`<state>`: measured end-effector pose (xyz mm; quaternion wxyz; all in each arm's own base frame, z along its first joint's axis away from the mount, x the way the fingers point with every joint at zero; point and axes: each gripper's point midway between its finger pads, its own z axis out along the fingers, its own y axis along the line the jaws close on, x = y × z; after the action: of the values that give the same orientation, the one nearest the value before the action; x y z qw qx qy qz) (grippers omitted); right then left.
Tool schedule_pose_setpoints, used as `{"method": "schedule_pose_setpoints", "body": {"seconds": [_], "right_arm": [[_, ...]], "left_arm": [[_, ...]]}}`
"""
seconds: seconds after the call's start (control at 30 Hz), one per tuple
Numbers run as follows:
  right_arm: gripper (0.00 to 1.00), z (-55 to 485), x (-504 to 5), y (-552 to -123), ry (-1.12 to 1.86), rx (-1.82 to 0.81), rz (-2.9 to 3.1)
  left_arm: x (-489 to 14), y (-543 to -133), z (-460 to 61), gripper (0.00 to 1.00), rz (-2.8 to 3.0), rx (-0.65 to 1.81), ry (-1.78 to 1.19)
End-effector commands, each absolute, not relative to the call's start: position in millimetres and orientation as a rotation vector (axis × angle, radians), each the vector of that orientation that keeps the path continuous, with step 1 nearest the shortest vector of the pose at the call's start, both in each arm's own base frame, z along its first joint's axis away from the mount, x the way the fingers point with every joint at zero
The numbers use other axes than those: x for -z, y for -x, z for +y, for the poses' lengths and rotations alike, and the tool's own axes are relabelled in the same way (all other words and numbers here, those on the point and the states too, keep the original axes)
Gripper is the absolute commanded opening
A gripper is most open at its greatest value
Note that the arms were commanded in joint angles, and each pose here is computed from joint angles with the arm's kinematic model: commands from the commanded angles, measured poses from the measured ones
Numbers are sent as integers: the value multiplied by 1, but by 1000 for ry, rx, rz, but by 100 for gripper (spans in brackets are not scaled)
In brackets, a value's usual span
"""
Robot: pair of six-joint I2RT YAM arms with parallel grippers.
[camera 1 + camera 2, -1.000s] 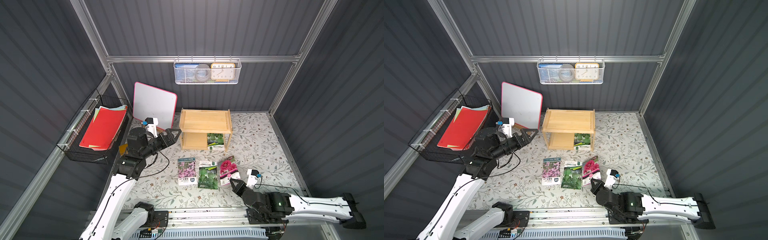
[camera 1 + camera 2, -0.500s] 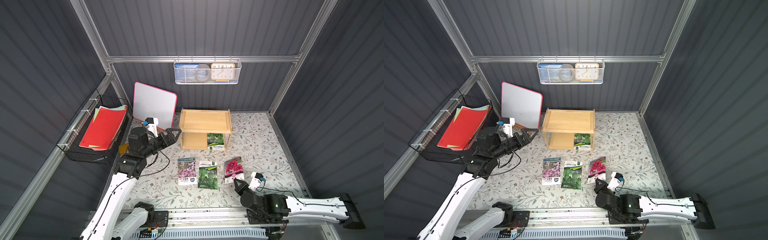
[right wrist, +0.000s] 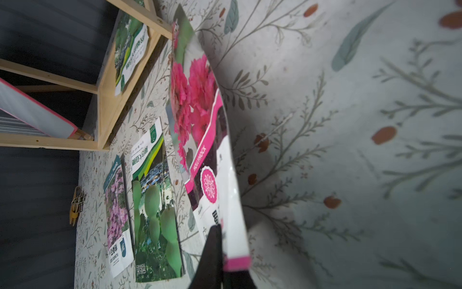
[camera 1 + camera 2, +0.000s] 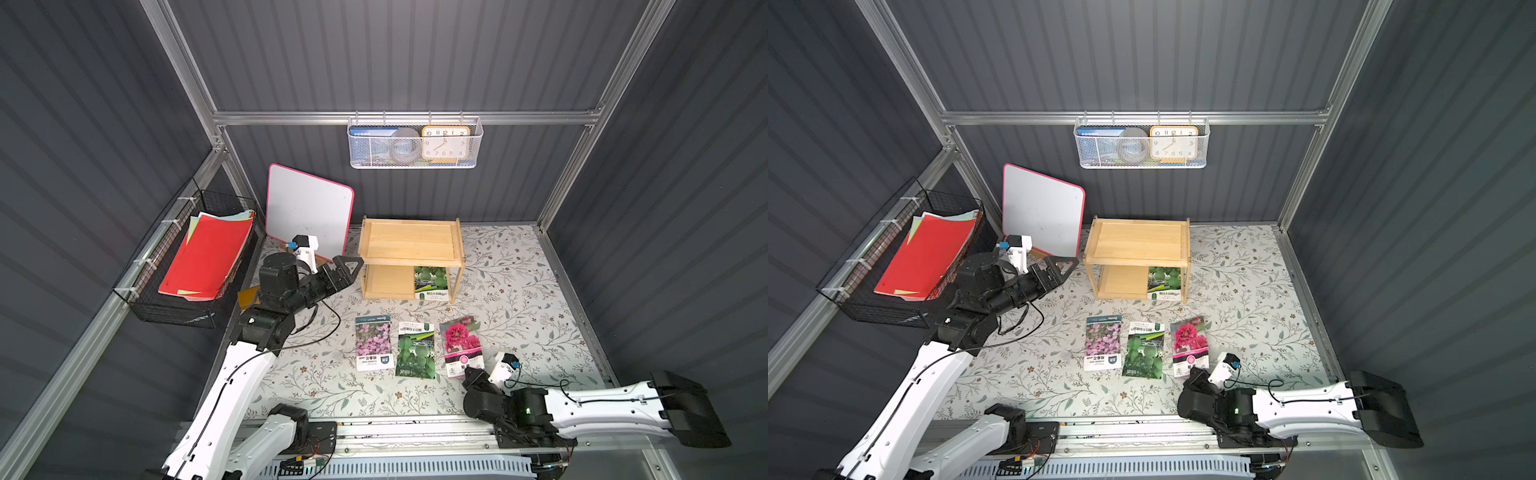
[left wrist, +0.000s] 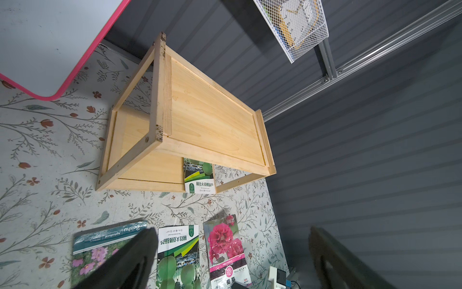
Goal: Take the seed bag off the shelf
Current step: Place the seed packet at the center of the board.
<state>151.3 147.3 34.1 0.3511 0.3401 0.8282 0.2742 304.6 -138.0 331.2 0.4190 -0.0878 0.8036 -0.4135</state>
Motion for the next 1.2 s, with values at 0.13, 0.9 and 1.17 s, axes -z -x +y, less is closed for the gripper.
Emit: {"method": "schedule_pose_setpoints", "body": {"seconds": [0.13, 0.9, 1.17], "right_arm": [[0, 142, -32, -149, -991, -702, 2133], [63, 140, -39, -138, -974, -688, 2229], [90, 158, -41, -126, -893, -677, 2364]], "left_arm": [[-327, -305, -139, 100, 2015, 1037, 198], [-302, -281, -136, 100, 2093, 1054, 261], [-278, -272, -139, 100, 2115, 1120, 306]]}}
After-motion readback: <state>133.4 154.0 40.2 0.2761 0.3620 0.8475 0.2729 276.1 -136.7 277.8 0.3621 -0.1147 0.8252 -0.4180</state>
